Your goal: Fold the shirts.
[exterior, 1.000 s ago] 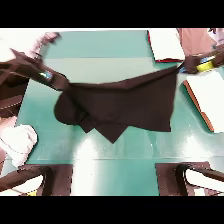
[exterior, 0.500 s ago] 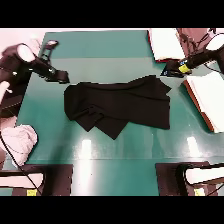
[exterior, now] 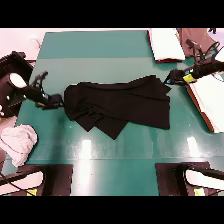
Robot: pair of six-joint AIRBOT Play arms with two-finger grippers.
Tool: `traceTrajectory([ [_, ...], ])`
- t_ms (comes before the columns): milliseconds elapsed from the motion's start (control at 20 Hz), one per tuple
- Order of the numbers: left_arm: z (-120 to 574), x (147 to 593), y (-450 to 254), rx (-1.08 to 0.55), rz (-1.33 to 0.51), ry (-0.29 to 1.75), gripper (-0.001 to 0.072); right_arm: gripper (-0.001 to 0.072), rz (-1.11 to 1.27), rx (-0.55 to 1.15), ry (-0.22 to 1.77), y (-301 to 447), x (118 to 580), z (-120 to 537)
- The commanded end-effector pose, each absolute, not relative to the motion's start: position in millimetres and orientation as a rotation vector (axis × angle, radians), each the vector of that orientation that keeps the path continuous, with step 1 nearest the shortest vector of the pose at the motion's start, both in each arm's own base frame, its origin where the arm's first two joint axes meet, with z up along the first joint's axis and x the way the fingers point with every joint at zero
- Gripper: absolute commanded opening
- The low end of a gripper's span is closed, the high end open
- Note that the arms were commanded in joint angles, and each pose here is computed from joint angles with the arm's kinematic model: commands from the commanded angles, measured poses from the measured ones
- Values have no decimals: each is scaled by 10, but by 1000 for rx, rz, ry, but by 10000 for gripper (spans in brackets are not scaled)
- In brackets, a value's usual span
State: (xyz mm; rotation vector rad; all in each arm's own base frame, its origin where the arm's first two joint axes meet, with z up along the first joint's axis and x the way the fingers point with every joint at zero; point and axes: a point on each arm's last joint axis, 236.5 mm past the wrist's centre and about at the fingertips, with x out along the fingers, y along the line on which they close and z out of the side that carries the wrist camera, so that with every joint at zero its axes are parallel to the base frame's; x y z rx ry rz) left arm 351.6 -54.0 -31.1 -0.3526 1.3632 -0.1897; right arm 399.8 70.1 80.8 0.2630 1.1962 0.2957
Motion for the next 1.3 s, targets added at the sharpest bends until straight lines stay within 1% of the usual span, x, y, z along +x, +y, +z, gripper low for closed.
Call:
traceTrajectory([
  [0, -638, 3366, -626, -474, -147, 1356, 518, 427, 307, 254, 1182, 806, 3855, 742],
  [150, -679, 3458, -673, -511, -139, 1320, 517, 427, 321, 250, 1202, 861, 3798, 708],
  [400, -750, 3613, -794, -629, -133, 1284, 516, 427, 352, 293, 1193, 966, 3803, 757],
  [500, -752, 3653, -811, -654, -129, 1272, 516, 427, 353, 293, 1194, 968, 3799, 756],
  [600, -755, 3676, -858, -643, -135, 1263, 515, 427, 353, 293, 1195, 968, 3797, 756],
  [700, -753, 3682, -973, -616, -158, 1258, 427, 427, 354, 293, 1200, 970, 3786, 752],
  [800, -724, 3708, -1027, -605, -170, 1248, 415, 427, 358, 290, 1216, 973, 3750, 741],
  [850, -676, 3715, -1009, -601, -177, 1249, 190, 427, 357, 291, 1227, 959, 3724, 733],
  [900, -607, 3728, -955, -577, -187, 1252, 37, 427, 352, 297, 1243, 917, 3693, 721],
  [1050, -280, 3782, -728, -499, -211, 1247, 27, 427, 316, 326, 1286, 715, 3614, 687],
  [1250, 427, 3892, -517, -360, -225, 1094, 27, 427, 231, 410, 1370, 326, 3360, 446],
])
